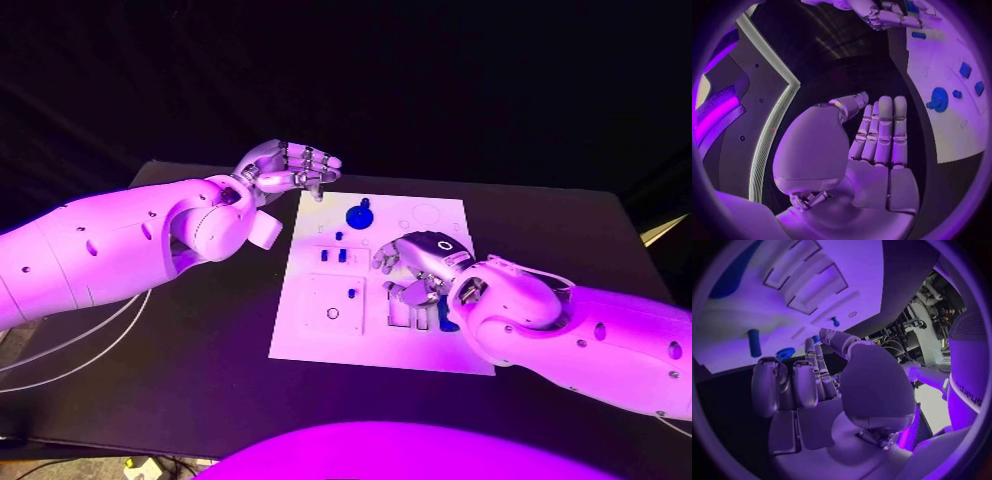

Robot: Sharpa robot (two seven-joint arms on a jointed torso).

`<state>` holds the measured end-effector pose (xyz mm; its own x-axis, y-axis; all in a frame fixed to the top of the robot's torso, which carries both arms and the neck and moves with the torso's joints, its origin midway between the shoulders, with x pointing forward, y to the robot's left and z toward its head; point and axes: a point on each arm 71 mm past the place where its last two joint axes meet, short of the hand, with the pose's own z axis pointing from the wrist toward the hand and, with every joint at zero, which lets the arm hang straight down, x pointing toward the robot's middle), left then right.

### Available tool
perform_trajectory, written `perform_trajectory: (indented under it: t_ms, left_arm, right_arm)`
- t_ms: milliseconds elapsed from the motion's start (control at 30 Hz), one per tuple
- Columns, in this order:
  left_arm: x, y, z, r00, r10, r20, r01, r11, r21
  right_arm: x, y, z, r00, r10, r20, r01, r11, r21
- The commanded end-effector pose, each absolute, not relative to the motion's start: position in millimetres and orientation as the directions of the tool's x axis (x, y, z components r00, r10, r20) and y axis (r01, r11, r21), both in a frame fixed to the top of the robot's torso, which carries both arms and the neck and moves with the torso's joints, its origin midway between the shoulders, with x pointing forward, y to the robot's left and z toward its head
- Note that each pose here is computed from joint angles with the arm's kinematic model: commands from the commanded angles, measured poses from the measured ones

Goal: Assemble the parts on the task board

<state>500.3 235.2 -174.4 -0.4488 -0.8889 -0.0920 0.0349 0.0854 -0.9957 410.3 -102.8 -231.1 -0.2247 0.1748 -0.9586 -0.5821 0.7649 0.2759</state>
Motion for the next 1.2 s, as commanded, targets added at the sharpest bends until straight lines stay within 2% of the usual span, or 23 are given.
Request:
perform_trajectory:
  t_ms: [33,200,300,667,1200]
  left_arm:
    - [499.8,234.4,-173.4,-0.455,-0.886,-0.084,0.036,0.075,-0.997]
    - [499.5,235.1,-173.3,-0.456,-0.886,-0.083,0.037,0.075,-0.997]
    - [499.5,235.3,-173.4,-0.456,-0.886,-0.083,0.037,0.075,-0.997]
    - [499.4,235.3,-173.5,-0.457,-0.886,-0.083,0.036,0.075,-0.997]
    - [499.2,235.7,-173.4,-0.456,-0.886,-0.083,0.037,0.075,-0.997]
  right_arm:
    - [416.8,-115.5,-215.9,-0.196,0.235,-0.952,-0.568,0.764,0.305]
    - [434.1,-143.8,-194.4,-0.181,0.232,-0.956,-0.540,0.789,0.293]
    - [441.9,-153.3,-193.0,-0.195,0.203,-0.960,-0.524,0.805,0.277]
    - [460.8,-165.9,-208.2,-0.271,0.074,-0.960,-0.488,0.849,0.204]
    - [462.0,-157.0,-224.6,-0.333,0.027,-0.943,-0.490,0.849,0.198]
